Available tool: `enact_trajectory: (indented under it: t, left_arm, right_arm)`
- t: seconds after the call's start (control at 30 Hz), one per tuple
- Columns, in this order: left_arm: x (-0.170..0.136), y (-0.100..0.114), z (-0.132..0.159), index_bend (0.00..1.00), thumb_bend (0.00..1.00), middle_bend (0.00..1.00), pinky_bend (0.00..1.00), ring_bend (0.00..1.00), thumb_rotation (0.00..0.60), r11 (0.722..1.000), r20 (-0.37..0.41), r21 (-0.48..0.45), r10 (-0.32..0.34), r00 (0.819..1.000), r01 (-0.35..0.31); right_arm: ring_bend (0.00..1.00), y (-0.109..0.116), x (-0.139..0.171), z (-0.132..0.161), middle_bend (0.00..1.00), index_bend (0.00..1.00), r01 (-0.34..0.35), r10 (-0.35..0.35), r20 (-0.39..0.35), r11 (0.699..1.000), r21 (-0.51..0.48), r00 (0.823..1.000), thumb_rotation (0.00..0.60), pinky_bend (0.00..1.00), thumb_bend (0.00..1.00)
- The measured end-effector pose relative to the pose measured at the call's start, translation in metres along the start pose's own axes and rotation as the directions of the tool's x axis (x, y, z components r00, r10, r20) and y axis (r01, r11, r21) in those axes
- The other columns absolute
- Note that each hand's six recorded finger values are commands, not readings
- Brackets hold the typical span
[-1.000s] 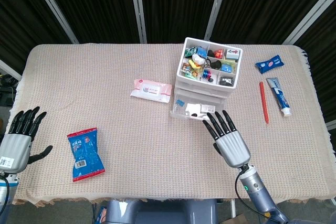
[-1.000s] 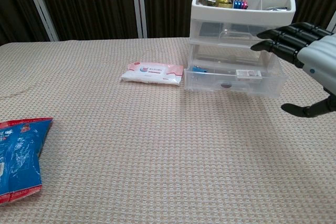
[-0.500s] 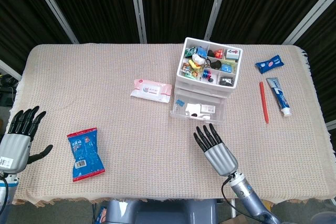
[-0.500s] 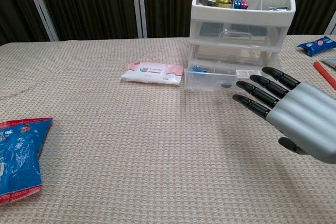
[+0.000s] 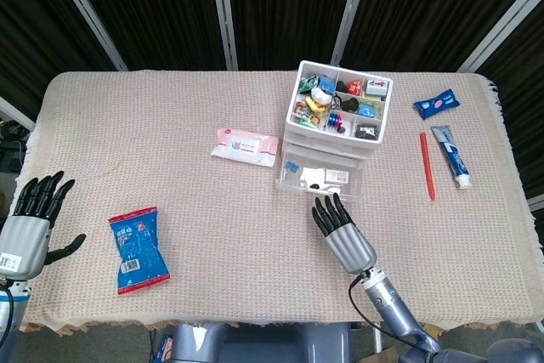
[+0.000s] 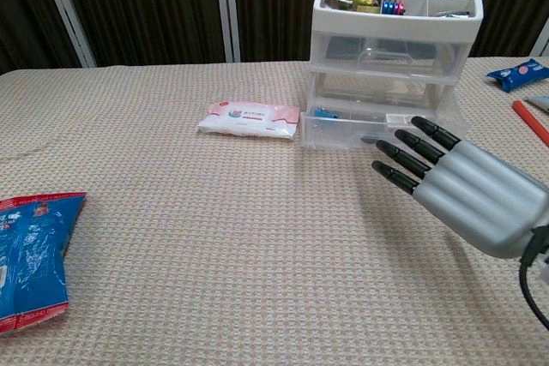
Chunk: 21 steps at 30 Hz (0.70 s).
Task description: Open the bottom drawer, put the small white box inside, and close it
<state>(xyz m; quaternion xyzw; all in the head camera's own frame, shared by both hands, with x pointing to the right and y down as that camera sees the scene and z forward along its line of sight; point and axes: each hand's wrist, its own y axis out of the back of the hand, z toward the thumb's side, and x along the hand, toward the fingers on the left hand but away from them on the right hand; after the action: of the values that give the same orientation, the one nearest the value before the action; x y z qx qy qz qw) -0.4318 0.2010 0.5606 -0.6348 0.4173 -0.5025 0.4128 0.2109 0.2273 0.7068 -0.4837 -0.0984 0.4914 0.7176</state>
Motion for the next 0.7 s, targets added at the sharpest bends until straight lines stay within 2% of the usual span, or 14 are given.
enact_trajectory:
  t: [0.4,0.7]
  left_arm:
    - [0.0,-0.001,-0.001,0.08,0.23,0.0,0.0,0.0,0.6,1.0,-0.007,-0.004,-0.005,1.0,0.005]
    - [0.001,-0.001,0.0,0.08,0.23,0.0,0.0,0.0,0.6,1.0,-0.009,-0.007,-0.008,1.0,0.008]
  right_arm:
    - [0.0,-0.009,-0.013,-0.002,0.0,0.08,-0.038,0.036,0.036,0.998,0.044,0.999,0.6,0.0,0.14]
    - [0.0,-0.009,-0.023,-0.005,0.0,0.08,-0.047,0.044,0.066,0.998,0.039,0.997,0.6,0.0,0.14]
